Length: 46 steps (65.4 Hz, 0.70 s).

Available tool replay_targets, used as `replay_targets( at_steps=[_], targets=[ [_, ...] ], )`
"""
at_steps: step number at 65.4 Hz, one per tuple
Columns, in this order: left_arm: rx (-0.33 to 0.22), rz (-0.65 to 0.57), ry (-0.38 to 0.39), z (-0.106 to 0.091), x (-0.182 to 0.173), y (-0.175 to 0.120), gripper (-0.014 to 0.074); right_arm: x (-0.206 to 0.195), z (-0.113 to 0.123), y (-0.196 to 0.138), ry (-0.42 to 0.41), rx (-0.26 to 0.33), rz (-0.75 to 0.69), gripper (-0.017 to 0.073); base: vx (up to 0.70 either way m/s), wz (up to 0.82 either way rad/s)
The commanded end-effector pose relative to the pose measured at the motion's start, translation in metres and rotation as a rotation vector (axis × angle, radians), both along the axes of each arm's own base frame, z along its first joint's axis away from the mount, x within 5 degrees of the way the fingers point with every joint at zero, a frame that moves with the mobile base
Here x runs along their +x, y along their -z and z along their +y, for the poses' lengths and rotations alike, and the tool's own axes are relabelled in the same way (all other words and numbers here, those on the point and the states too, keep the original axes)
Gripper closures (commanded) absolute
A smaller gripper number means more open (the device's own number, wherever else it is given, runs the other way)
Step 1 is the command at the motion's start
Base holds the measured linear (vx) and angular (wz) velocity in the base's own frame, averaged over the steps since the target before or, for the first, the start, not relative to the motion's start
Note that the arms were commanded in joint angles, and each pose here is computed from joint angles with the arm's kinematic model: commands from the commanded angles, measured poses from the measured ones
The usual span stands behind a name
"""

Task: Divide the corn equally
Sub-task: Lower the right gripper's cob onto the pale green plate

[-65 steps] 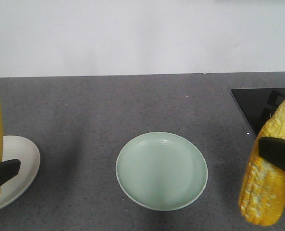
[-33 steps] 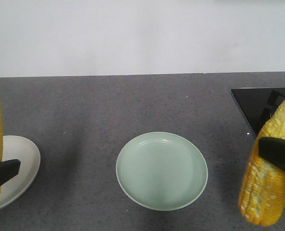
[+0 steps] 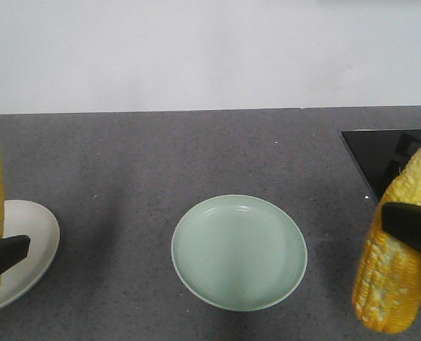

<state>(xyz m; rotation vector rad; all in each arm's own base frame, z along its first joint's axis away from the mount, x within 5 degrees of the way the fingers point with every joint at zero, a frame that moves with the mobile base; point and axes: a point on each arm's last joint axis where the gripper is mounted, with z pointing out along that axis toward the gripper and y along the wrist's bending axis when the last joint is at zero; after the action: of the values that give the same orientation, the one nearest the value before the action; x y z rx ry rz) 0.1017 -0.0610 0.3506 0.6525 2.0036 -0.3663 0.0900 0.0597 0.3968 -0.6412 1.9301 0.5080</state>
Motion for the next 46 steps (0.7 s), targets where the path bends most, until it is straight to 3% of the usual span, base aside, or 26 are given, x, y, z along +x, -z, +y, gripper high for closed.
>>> replay_targets(
  at_steps=[1, 24, 35, 46],
  targets=[
    [-0.058, -0.073, -0.016, -0.001, 0.002, -0.013, 0.035, 0.002, -0.001, -0.012, 0.027, 0.042, -0.069, 0.0305, 0.0, 0.0],
    [-0.058, -0.073, -0.016, -0.001, 0.002, -0.013, 0.035, -0.001, 0.0, -0.009, 0.004, 0.035, -0.034, 0.0305, 0.0, 0.0],
    [-0.058, -0.073, -0.016, -0.001, 0.002, -0.013, 0.035, 0.004, 0.003, -0.014, 0.012, 0.111, -0.017, 0.0305, 0.0, 0.0],
    [-0.058, -0.073, -0.016, -0.001, 0.002, -0.013, 0.035, 0.032, 0.01, -0.018, 0.022, 0.143, 0.149, 0.0305, 0.0, 0.0]
  ],
)
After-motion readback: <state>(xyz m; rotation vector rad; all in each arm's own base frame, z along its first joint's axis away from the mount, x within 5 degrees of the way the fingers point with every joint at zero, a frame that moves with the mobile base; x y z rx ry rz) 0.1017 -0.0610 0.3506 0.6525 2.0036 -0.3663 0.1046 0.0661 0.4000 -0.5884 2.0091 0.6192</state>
